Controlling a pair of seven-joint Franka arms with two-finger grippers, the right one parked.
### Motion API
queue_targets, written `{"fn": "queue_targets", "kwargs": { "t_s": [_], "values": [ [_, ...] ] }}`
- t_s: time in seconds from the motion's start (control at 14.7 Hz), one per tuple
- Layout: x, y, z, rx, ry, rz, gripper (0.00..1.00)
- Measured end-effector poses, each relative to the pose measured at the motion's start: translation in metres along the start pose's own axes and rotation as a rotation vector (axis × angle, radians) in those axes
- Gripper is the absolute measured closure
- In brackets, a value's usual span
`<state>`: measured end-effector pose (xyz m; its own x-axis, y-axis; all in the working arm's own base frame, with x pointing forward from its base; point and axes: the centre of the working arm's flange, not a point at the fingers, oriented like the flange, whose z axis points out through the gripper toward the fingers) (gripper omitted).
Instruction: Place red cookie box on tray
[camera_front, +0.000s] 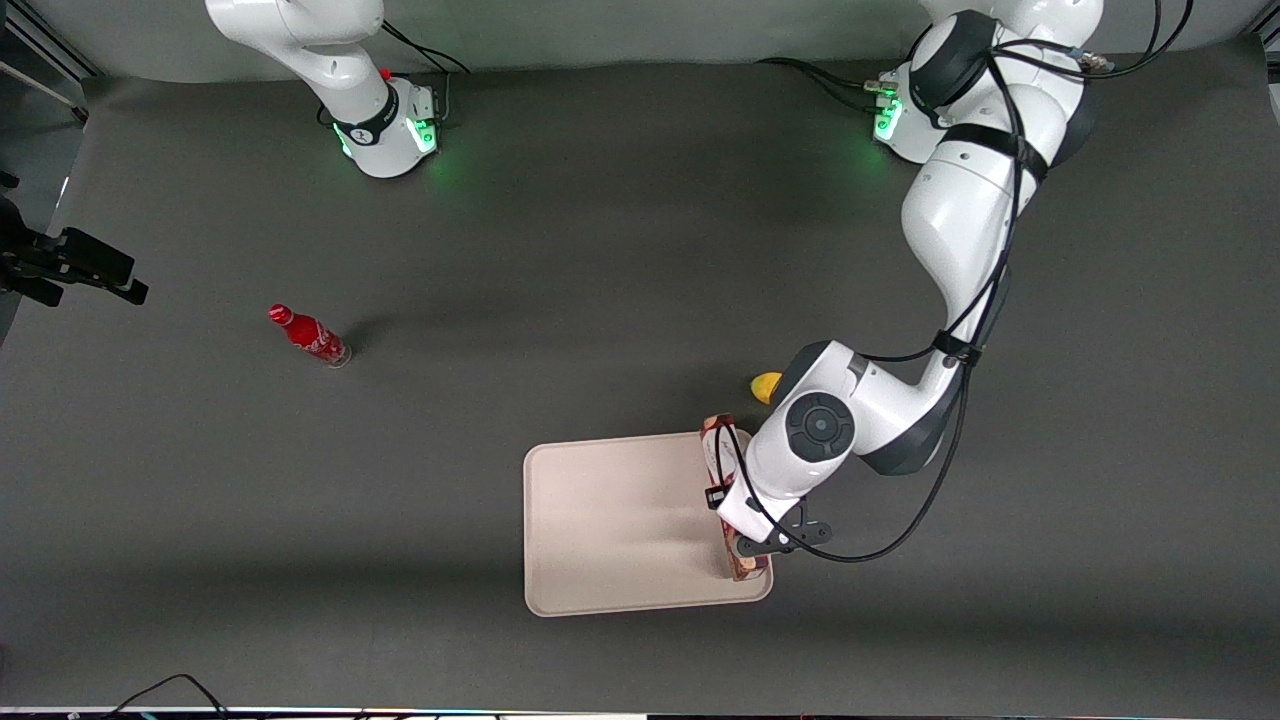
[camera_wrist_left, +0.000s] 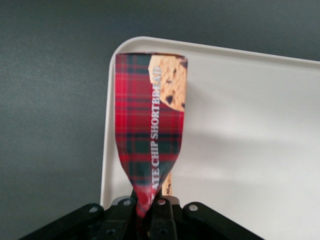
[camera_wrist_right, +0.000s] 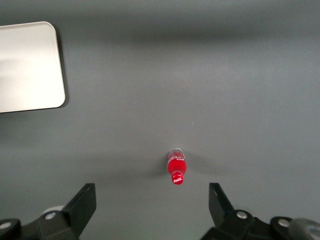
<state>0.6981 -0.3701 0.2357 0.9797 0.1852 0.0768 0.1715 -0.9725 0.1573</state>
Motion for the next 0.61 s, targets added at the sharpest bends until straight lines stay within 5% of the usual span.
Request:
{"fn": "queue_targets", "kwargs": {
  "t_s": [0.27,0.61],
  "values": [
    [0.0077,-0.0121,0.0085,0.027,0.017,-0.009,0.89],
    [0.0062,-0.0105,0.0079,0.052,0.028,0.011,0.41]
  ]
}}
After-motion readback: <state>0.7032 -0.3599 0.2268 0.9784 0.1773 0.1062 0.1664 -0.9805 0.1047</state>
